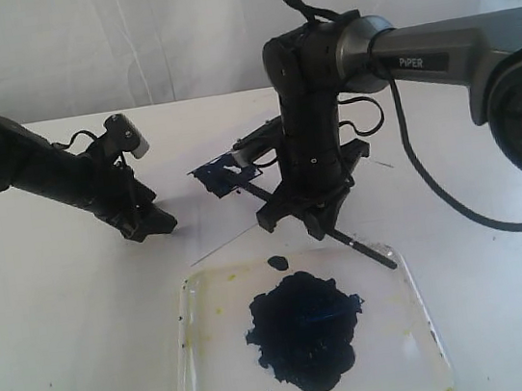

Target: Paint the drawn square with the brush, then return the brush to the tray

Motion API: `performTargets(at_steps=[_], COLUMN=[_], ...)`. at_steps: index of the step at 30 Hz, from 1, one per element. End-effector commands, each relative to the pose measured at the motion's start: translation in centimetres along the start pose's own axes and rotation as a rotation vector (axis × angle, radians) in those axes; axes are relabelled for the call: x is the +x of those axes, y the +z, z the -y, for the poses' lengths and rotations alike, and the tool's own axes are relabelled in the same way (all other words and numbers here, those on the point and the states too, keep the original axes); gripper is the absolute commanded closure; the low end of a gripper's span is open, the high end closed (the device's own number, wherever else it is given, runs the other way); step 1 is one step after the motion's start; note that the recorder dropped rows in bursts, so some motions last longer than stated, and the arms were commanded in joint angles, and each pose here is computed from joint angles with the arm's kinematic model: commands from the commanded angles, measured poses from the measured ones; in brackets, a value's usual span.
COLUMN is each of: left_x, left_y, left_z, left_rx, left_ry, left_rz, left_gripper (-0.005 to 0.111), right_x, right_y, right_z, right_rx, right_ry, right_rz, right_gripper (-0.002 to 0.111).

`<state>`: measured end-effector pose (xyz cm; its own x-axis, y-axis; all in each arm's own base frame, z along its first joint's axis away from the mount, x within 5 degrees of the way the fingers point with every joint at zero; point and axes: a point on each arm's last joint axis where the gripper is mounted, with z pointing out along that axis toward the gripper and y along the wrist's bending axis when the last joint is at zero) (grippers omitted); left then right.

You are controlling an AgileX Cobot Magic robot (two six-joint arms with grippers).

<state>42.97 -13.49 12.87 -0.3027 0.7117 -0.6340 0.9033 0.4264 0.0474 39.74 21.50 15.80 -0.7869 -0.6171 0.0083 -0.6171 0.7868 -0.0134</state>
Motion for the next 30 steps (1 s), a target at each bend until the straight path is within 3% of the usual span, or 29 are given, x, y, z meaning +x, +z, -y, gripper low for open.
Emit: performTargets(at_steps=[1,11,19,30], left_x=[1.8,1.8,1.8,1.8], left_y=[1.3,1.3,1.3,1.3], left_z=[0.8,0.9,0.8,0.8], left_rx=[0.068,0.071,0.069,0.069], left_ry=[0.091,0.093,0.095,0.099], left_rz=[-0.087,-0.086,-0.086,-0.086], left_gripper=[0.034,0.034,0.034,0.034], right_x=[0.0,0.1,-0.1,-1.6], right_y=[0.1,0.7,0.5,-1.5], right_z=[0.6,2.0,1.3,0.1], right_rx=[0.062,0.204,0.148,0.138], right_ry=[0.003,0.011,-0.119,-0.125], right_rz=[-0.011,-0.042,-0.037,0.053], right_gripper=[0.108,0.108,0.108,0.108])
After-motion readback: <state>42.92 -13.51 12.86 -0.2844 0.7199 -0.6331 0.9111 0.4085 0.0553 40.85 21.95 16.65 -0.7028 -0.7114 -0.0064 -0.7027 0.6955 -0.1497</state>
